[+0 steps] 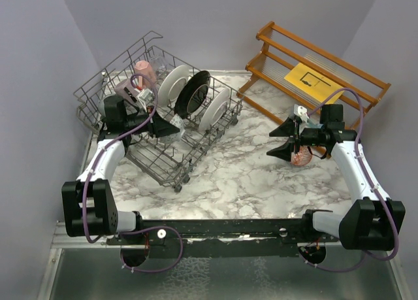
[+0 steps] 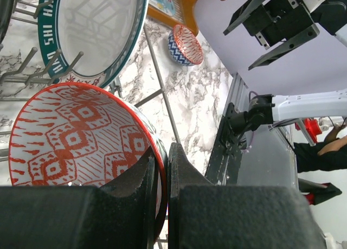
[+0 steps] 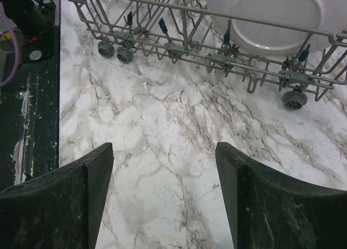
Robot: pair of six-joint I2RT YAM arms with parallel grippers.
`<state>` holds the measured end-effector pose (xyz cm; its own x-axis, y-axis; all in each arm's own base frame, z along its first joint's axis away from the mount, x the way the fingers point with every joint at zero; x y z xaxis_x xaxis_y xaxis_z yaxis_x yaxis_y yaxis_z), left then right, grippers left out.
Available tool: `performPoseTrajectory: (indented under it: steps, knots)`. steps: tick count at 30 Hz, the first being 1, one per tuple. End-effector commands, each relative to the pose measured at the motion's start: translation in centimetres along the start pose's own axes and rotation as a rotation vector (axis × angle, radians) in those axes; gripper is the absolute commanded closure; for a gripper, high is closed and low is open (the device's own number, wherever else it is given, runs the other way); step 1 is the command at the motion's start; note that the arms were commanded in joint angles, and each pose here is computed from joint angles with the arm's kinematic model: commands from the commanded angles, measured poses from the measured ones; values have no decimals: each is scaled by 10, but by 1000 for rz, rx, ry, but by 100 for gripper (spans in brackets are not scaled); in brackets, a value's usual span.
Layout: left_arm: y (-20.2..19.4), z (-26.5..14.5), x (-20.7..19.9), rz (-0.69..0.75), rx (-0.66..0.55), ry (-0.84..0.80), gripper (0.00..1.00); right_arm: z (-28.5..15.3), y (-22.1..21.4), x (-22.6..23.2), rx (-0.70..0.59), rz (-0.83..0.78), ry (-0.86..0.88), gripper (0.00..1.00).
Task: Load the mixed dishes into the dish rack
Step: Insert the bowl into the dish rack.
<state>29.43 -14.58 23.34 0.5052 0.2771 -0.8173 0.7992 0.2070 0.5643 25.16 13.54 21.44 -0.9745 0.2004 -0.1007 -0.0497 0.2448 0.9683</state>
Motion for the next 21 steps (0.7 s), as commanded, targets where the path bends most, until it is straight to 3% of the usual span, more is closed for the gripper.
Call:
performPoseTrajectory:
  steps: [1, 21]
  knots:
    - [9, -5, -1, 85, 3, -15, 100, 0, -5, -2, 10, -1, -11, 25]
    - [1, -8, -6, 89, 26, -69, 100, 0, -7, -3, 12, 9, -8, 24]
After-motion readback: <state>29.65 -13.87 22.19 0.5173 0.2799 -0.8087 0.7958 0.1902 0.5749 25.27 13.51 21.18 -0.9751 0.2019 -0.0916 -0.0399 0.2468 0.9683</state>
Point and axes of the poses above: each gripper's point midway between its finger pads, its own z axis out along the fingers, its own x axis along the line the jaws close on, y = z × x, the point moved 1 cm from there along -z, back along the fingers, and after that the axes turned 10 degrees about -z, right-handed, at the moved point
